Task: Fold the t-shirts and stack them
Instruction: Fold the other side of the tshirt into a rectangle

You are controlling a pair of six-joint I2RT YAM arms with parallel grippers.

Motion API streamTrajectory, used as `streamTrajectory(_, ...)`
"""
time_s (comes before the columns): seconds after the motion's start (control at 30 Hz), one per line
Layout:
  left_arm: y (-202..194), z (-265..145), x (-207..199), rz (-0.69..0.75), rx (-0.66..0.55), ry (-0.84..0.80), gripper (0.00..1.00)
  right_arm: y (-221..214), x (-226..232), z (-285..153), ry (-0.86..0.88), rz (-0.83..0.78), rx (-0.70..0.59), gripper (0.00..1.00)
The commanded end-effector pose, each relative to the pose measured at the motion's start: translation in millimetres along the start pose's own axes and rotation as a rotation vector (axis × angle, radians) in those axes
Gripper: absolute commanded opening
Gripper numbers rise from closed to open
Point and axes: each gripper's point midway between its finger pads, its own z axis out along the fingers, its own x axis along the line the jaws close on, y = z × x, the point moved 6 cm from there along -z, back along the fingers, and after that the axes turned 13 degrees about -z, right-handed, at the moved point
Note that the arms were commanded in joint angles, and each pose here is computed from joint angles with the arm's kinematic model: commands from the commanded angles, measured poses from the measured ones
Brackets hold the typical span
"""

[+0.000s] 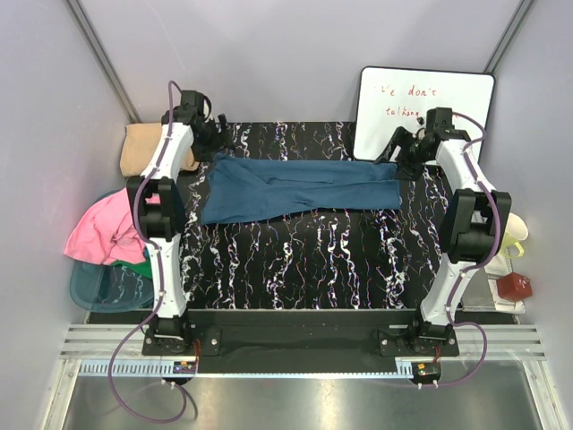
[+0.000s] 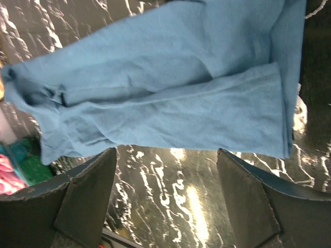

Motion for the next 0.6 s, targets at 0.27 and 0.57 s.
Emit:
streamTrajectory(0.27, -11.8, -79.3, -38.6, 0.136, -0.092, -0.105, 0.99, -21.3, 42.1, -3.2, -0.161, -0.395, 0.033, 0.95)
streamTrajectory(0.57, -97.0, -52.9, -42.8, 0.299, 0.09, -0.058, 0.55, -38.2, 45.9, 36.8, -0.347, -0.558, 0.083, 0.97)
